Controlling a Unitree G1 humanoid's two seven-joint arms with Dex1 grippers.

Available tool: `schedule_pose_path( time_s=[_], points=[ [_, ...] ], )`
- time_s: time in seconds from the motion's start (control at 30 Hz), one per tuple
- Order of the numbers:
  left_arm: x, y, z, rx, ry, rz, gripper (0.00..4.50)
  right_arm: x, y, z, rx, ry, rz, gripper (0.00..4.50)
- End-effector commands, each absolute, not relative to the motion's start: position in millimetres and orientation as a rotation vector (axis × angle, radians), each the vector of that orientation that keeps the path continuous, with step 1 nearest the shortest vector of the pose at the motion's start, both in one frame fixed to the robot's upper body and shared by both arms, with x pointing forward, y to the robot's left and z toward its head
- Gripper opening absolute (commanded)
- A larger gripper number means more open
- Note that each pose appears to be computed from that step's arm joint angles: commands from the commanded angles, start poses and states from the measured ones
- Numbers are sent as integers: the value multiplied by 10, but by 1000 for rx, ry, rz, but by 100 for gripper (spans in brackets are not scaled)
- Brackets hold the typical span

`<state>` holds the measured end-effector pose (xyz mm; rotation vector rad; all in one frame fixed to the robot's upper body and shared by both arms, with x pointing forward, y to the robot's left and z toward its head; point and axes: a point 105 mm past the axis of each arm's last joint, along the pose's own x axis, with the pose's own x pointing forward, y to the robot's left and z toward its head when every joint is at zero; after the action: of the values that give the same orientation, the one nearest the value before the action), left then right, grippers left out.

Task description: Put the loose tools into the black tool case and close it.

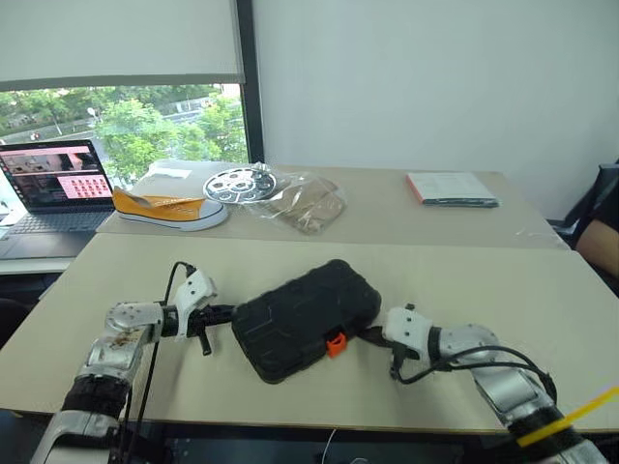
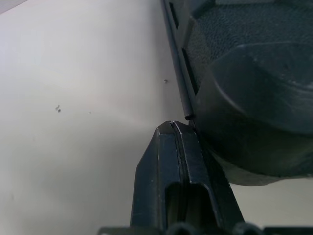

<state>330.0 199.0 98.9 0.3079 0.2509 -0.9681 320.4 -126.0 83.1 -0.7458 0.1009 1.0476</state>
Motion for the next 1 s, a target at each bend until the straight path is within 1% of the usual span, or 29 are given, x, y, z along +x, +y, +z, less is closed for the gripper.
schedule_pose_path(
  time_s=[0.03,0.1,0.2,0.3,0.37,0.5,0.7,0.77,1.0],
  points=[
    [3297,1964,1287,288,134,-914,1,3269,-1386,965,-723,63,997,0],
    [3375,1974,1525,266,39,-871,1,3140,-1461,966,-678,91,1008,0],
    [3427,1880,1757,216,-32,-892,1,2907,-1441,926,-607,123,1039,0],
    [3457,1689,1878,207,-45,-975,1,2681,-1333,859,-542,149,1058,0],
    [3461,1474,1842,246,-9,-1071,1,2592,-1226,784,-492,158,1044,0],
    [3496,1213,1663,322,76,-1174,1,2635,-1088,739,-455,147,1001,0],
    [3547,1077,1386,444,168,-1230,1,2762,-919,773,-436,104,977,0],
    [3582,1063,1362,432,180,-1217,1,2784,-883,779,-434,97,977,0],
    [3554,1054,1275,444,203,-1232,1,2790,-818,813,-408,56,978,0]
  ],
)
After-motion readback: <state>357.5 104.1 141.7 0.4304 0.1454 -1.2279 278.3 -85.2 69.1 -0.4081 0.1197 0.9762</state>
